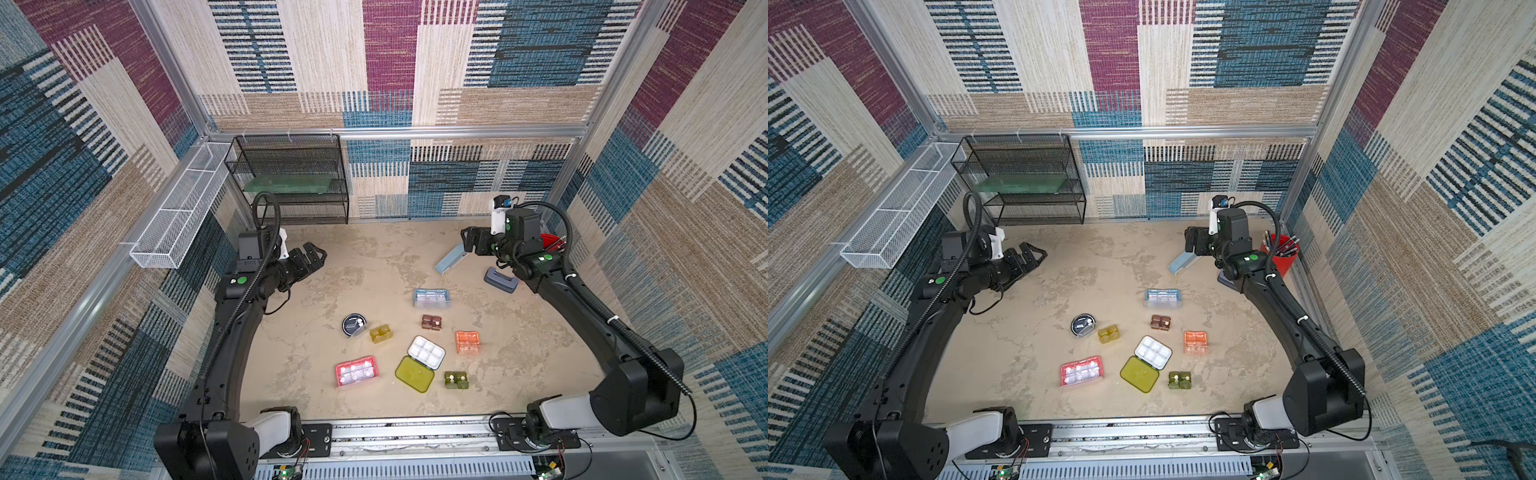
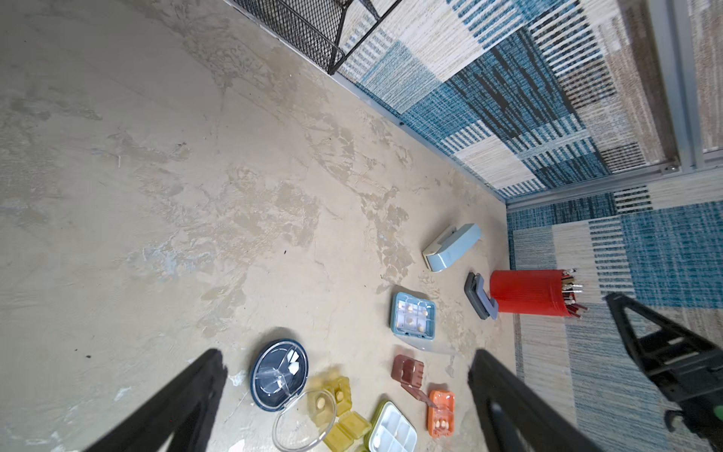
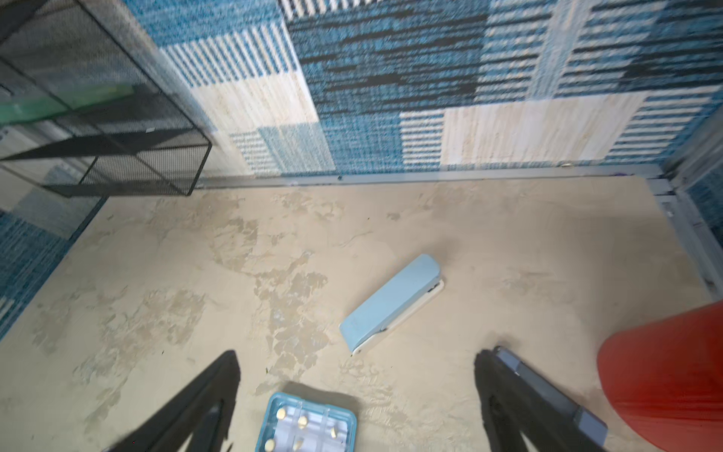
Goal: Close pillboxes
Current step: Move the pillbox to the center of the board.
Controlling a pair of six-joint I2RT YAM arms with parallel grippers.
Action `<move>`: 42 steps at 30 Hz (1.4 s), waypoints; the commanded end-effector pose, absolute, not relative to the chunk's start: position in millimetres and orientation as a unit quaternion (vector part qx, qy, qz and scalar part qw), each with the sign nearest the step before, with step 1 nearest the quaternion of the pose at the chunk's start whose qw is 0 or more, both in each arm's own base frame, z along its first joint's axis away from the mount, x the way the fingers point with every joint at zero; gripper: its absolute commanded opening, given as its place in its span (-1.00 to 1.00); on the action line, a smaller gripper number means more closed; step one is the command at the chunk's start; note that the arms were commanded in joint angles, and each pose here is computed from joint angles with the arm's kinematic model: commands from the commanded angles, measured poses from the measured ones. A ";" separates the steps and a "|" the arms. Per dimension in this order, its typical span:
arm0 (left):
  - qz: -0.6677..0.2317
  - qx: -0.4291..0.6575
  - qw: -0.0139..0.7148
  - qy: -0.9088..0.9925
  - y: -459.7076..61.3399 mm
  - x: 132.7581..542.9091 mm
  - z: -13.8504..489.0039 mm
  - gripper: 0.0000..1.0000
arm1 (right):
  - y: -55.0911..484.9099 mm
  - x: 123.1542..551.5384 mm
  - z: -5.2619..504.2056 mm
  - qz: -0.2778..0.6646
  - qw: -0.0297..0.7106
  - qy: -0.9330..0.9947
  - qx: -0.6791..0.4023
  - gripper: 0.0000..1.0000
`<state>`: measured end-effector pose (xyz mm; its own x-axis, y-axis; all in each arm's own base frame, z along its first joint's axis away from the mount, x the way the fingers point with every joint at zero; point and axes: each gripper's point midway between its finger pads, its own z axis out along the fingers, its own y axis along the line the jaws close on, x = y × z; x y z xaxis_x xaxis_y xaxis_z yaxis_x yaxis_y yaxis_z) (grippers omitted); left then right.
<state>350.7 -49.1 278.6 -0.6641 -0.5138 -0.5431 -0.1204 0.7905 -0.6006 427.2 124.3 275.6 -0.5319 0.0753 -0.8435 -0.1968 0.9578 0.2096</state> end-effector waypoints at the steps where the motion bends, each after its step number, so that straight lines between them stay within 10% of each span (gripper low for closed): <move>1: -0.270 -0.195 0.412 0.848 -41.3 356.3 292.3 0.99 | 143.0 420.6 271.8 0.172 0.468 0.864 -0.068 0.90; 11: -0.231 -0.369 0.518 0.737 14.4 311.3 246.6 0.99 | 131.3 397.2 255.3 0.153 0.475 0.867 -0.009 0.90; 42: -0.386 0.076 0.315 0.864 -191.7 308.7 216.8 0.99 | 57.0 315.0 207.5 0.228 0.423 0.873 0.081 0.90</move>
